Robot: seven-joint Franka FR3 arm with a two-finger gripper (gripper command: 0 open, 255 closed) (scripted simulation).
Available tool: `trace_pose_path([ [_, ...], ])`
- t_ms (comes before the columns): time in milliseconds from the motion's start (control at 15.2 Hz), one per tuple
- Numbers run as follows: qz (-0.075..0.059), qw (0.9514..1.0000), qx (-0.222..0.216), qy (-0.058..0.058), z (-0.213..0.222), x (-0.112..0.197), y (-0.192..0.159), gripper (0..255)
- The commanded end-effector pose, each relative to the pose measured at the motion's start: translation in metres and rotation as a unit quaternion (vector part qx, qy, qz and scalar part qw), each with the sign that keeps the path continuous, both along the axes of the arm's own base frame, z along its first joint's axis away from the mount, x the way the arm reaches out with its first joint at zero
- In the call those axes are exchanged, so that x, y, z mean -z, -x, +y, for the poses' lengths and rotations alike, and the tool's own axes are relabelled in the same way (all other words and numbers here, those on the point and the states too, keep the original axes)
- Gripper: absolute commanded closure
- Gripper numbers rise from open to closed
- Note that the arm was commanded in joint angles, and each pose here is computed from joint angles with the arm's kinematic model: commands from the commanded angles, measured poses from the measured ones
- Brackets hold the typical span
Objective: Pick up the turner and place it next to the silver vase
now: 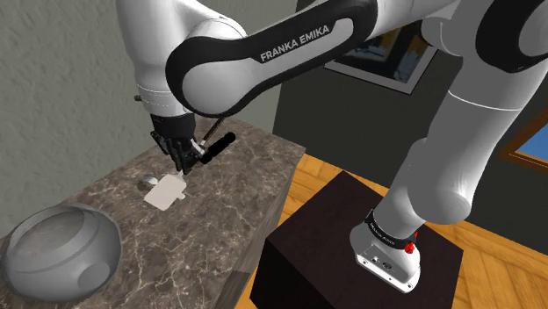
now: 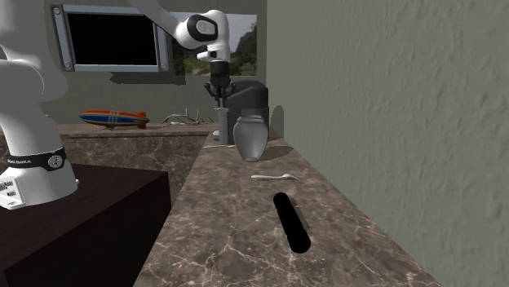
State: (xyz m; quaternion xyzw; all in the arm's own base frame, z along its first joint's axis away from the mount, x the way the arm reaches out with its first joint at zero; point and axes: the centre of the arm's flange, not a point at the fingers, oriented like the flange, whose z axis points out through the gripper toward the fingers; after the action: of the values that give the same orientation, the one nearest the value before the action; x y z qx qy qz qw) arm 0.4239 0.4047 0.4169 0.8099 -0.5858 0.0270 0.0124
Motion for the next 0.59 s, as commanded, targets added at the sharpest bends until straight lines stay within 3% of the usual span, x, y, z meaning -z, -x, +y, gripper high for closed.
trace_pose_path([
  [0, 0.000, 1.0000, 0.001, 0.000, 0.017, 0.001, 0.018, 255],
  [198, 0.000, 1.0000, 0.001, 0.000, 0.039, 0.001, 0.041, 255],
  [528, 0.000, 1.0000, 0.001, 0.000, 0.039, 0.027, 0.041, 255],
])
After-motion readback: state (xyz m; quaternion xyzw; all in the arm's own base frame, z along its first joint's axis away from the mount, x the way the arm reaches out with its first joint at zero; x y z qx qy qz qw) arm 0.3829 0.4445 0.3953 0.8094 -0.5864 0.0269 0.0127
